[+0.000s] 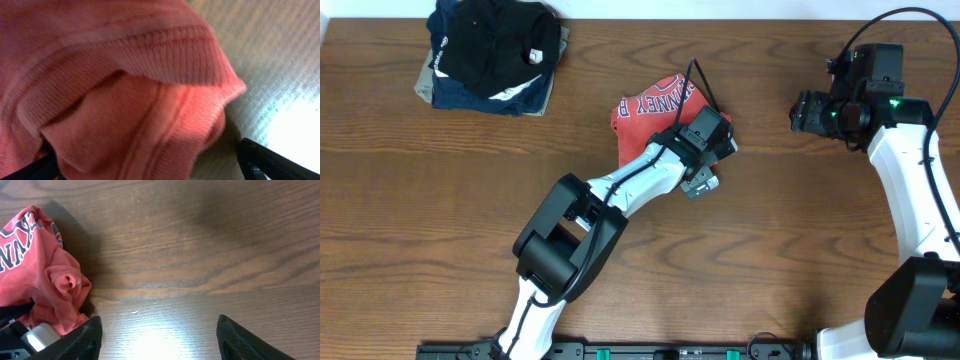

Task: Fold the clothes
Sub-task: 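Move the left gripper to the folded orange shirt and grasp it, then lift the shirt with the left gripper and carry it to the dark stack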

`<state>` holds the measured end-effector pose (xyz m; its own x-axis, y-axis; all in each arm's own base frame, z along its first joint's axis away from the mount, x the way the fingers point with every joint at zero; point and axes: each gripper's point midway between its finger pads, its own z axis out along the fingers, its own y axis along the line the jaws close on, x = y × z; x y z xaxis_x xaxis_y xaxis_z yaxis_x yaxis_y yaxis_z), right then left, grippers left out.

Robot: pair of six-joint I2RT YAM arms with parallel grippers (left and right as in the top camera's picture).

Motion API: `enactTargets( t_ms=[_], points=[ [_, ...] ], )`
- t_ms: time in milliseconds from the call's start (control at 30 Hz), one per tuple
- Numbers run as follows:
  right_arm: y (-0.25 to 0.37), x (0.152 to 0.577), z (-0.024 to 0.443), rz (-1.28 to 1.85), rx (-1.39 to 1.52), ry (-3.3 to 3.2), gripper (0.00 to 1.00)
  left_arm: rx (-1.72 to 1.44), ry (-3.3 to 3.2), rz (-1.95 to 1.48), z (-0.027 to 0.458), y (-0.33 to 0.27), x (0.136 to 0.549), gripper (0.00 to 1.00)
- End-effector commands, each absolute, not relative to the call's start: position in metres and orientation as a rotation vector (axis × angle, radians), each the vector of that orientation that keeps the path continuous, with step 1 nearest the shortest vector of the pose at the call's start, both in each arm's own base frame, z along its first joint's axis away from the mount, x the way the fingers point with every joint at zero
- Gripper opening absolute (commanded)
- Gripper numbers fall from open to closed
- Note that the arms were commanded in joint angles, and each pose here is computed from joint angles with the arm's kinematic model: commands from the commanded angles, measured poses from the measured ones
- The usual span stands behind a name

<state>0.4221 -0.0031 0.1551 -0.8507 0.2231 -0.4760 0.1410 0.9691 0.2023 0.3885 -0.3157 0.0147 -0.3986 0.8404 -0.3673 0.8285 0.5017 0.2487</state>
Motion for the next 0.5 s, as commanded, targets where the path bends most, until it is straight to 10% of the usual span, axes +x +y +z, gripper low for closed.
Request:
enactTargets(
  t_ms=[0, 467],
  points=[
    [-0.008, 0.421, 0.150, 0.195, 0.257, 2.615, 0.71, 1.362, 2.292, 0.029, 0.005, -0.318, 0.395, 0.96],
    [-0.016, 0.415, 0.146, 0.129, 0.278, 2.639, 0.72, 1.292, 2.312, 0.056, -0.016, -0.302, 0.420, 0.31]
  ],
)
